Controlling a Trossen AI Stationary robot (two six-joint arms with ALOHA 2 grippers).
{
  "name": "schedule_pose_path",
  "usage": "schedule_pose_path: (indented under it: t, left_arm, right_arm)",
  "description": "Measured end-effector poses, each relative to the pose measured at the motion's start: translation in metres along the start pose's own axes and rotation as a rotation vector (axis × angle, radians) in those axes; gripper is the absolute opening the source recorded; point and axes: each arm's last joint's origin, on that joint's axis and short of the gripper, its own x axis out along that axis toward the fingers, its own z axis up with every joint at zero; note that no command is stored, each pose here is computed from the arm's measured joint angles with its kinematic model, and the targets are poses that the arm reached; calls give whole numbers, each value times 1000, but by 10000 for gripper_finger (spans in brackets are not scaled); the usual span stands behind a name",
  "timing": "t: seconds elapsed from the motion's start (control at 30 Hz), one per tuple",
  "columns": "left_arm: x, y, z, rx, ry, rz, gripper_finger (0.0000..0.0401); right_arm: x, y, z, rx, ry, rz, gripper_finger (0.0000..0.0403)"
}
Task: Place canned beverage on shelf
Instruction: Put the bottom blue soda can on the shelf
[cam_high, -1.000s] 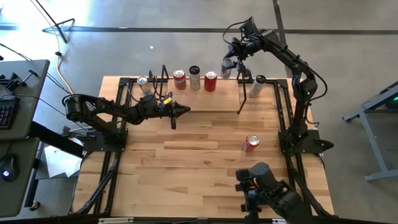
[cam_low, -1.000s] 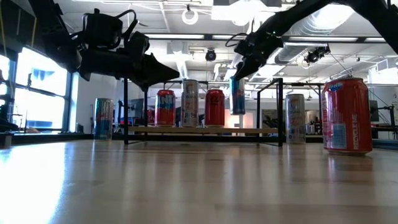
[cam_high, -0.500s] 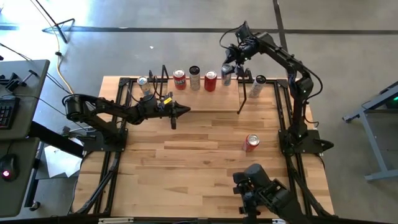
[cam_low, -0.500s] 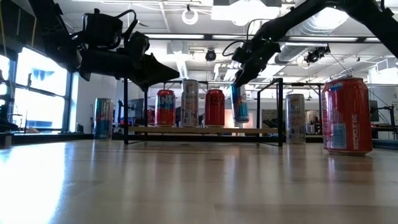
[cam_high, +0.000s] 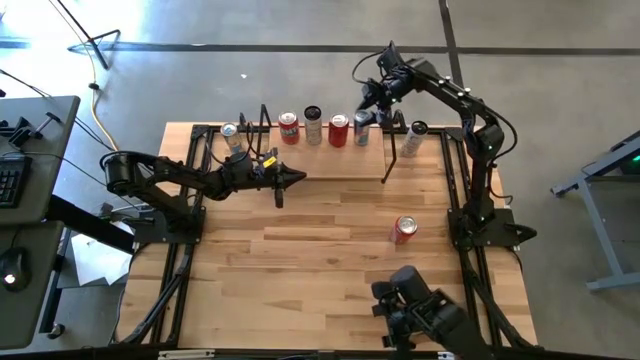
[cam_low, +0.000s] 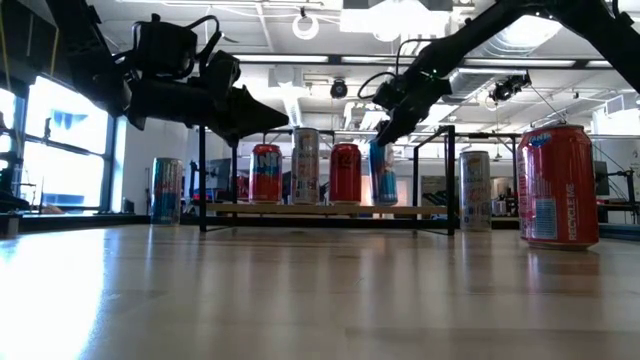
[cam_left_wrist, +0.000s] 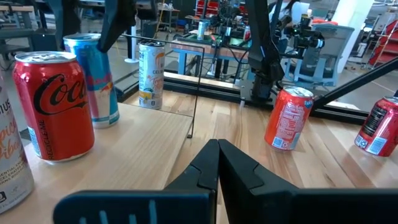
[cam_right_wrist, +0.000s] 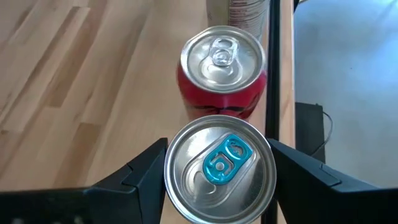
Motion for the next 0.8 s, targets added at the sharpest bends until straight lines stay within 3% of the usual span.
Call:
schedule_pose_path:
  t: [0.8]
  left_arm:
    - [0,0,0,-7,0,-1,0]
  right_arm:
    - [1,3,2,50,57,-28,222]
